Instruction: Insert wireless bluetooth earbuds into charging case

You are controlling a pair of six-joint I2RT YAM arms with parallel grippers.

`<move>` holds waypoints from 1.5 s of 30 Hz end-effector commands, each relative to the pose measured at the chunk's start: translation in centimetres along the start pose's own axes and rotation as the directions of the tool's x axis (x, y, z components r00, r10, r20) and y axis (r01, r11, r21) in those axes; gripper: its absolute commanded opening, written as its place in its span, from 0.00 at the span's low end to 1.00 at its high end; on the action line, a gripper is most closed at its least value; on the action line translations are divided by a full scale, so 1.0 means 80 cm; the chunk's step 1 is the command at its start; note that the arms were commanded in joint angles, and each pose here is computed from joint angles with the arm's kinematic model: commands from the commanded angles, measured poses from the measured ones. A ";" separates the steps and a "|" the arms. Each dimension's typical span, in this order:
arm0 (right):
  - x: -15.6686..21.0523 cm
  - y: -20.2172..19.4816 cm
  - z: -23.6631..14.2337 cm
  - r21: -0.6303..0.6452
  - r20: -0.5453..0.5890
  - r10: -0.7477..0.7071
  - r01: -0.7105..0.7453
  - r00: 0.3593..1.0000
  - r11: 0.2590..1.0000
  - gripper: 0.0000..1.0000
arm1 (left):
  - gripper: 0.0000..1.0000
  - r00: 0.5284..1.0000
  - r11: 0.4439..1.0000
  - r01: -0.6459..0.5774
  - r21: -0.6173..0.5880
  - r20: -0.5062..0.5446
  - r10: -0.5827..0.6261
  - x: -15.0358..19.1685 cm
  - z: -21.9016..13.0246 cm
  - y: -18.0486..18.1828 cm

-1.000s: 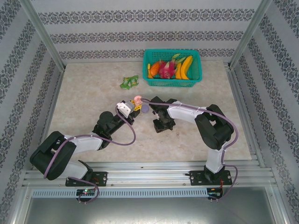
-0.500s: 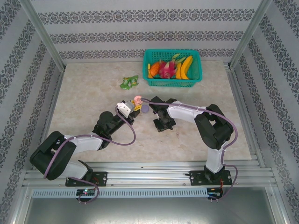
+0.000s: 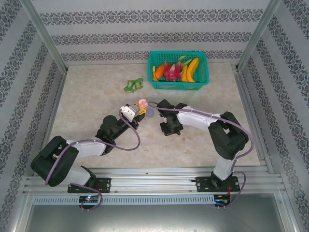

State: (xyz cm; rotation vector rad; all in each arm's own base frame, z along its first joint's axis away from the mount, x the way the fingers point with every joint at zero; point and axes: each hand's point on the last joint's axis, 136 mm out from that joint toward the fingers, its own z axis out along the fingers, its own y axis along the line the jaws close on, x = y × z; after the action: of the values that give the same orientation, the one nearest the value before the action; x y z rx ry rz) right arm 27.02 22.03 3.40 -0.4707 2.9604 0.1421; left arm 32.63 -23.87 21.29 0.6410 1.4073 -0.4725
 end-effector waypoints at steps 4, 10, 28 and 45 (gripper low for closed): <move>-0.008 -0.008 -0.035 -0.021 0.093 0.049 -0.047 0.994 0.999 0.19 | 0.00 0.997 1.000 0.005 0.009 0.074 -0.006 -0.028 0.000 -0.005; -0.026 -0.012 -0.088 -0.062 0.211 0.074 -0.062 0.975 0.996 0.18 | 0.00 0.998 0.999 0.000 0.044 0.068 -0.003 -0.029 0.000 -0.012; -0.114 0.042 -0.328 -0.215 0.740 0.026 0.199 0.672 0.956 0.18 | 0.00 0.997 0.976 0.016 0.215 0.077 -0.033 -0.051 0.019 -0.045; -0.113 0.085 -0.348 -0.262 0.856 0.048 0.351 0.515 0.899 0.19 | 0.00 0.984 0.970 0.070 0.233 0.144 -0.106 -0.081 0.042 -0.047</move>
State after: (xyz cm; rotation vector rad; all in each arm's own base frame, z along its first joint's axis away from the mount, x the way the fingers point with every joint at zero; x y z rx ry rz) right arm 30.55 27.28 30.79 -0.4899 1.9623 0.7043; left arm 32.46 -28.64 24.31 0.7301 1.3451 -0.6988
